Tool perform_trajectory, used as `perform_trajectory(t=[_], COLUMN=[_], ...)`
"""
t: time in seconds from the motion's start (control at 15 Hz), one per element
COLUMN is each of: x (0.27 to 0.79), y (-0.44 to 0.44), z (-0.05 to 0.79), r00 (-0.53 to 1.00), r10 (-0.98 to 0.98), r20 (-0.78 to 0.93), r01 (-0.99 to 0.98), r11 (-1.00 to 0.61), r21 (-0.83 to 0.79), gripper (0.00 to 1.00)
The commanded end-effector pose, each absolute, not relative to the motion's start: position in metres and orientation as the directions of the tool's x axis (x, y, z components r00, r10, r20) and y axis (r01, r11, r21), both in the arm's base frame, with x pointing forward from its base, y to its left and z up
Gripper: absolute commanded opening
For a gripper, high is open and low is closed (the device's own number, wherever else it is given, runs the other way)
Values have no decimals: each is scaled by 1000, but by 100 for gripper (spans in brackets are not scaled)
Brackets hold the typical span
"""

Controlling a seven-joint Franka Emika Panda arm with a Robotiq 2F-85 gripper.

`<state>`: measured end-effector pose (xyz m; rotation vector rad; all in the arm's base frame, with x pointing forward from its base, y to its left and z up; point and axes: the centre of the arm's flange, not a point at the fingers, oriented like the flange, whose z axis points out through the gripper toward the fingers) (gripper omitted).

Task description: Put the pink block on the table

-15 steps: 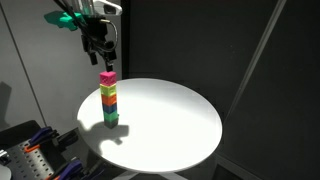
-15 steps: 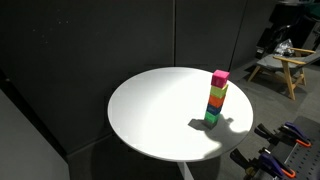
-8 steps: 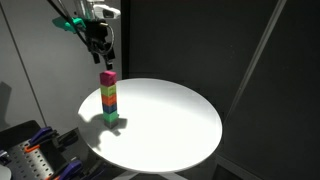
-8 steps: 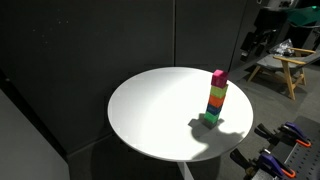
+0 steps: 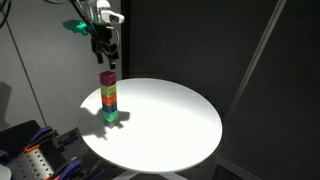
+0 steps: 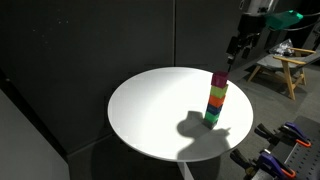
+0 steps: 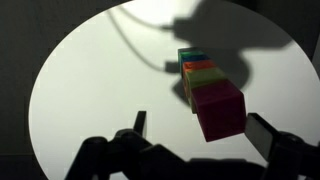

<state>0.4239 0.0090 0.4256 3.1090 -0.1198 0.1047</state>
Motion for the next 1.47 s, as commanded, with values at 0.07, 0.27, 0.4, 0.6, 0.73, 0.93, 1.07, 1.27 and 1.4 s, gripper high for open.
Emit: perform_trajectory(t=[0.07, 0.27, 0.4, 0.6, 0.73, 0.93, 1.07, 1.27, 1.4], x=[456, 465, 471, 476, 478, 479, 480, 482, 483], y=[21, 31, 37, 44, 47, 49, 50, 51, 51], z=[428, 427, 427, 426, 425, 422, 421, 417, 413], r00=[996, 998, 999, 1000, 1000, 999, 998, 997, 997], r10=[-82, -59, -42, -24, -13, -3, -1, 0, 4], r20=[43, 30, 20, -3, -22, -53, -68, -76, -81], r01=[-83, -60, -42, -23, -13, -1, 1, 4, 7], r11=[-996, -998, -999, -999, -999, -999, -999, -999, -999], r21=[18, 25, 26, 30, 33, 39, 41, 46, 46], gripper=[100, 100, 100, 100, 100, 100, 100, 100, 100])
